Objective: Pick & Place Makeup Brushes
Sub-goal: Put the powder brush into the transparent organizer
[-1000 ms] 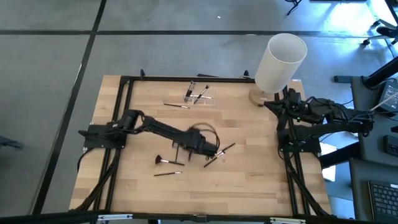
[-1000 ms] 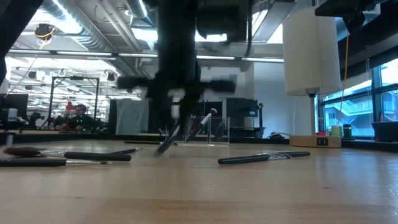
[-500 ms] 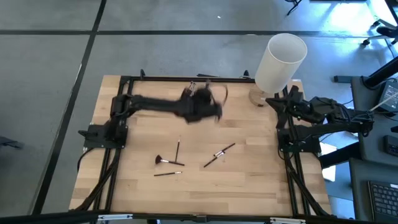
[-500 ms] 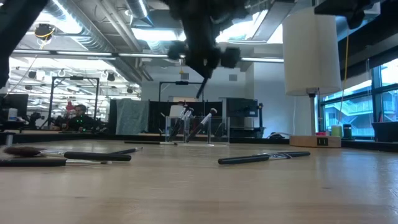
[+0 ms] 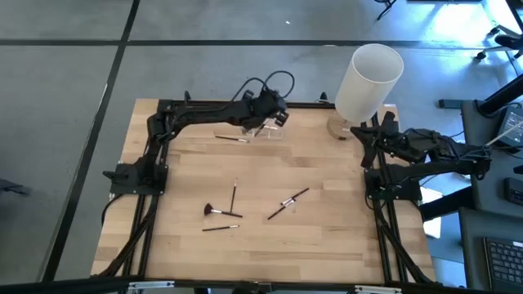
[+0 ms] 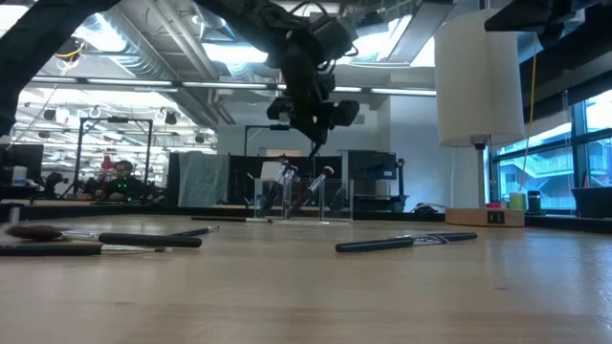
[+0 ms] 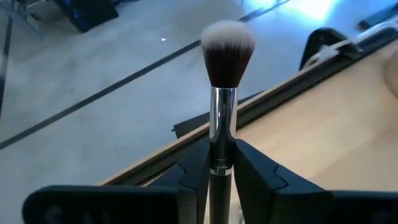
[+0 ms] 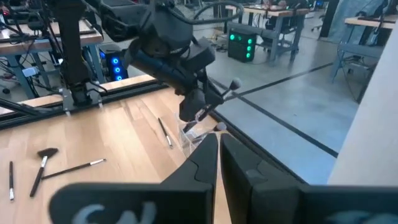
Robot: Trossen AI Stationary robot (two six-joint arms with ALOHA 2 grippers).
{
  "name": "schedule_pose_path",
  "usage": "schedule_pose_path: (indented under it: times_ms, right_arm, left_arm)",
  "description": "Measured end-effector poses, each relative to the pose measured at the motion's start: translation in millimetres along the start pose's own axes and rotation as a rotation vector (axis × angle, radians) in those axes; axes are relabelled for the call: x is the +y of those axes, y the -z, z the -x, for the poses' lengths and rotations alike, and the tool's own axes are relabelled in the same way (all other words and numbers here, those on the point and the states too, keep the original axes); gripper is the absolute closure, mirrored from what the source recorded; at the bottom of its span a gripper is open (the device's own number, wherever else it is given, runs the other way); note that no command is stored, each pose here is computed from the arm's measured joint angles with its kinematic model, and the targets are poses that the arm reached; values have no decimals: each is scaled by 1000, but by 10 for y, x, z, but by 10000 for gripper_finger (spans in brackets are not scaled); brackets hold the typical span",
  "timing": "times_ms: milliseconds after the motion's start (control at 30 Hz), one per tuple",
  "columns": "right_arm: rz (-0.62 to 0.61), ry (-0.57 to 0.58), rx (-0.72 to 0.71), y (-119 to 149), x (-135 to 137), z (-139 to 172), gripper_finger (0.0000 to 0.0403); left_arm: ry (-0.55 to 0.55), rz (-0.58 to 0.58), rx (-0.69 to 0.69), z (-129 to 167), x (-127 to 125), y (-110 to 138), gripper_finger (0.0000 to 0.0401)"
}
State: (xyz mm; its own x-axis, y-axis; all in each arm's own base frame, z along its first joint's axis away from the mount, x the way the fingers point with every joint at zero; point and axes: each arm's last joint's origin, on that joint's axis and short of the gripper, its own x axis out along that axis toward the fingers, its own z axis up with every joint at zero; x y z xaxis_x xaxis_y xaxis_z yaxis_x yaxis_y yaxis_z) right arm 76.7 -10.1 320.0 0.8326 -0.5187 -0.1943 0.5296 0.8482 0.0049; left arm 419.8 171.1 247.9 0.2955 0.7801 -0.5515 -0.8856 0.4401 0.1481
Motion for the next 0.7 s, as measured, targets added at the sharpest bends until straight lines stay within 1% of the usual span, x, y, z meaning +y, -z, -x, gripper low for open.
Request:
schedule_pose_path:
  times_ms: [167, 267, 367, 500, 700]
  right_arm:
    - [-18, 2, 13, 15, -3, 0, 382]
    - [-26, 2, 13, 14, -2, 0, 382]
    - [-37, 2, 12, 14, -2, 0, 382]
    - [-37, 2, 12, 14, -2, 0, 382]
    - [-19, 2, 16, 18, -3, 0, 382]
  left_arm:
    - [8, -69, 2, 9, -127, 91, 339]
    - [-23, -116, 22, -26, -189, 194, 338]
    - [-49, -166, 34, -16, -203, 237, 338]
    - [-89, -186, 30, -32, -234, 291, 338]
    - [-91, -189, 41, -24, -228, 301, 334]
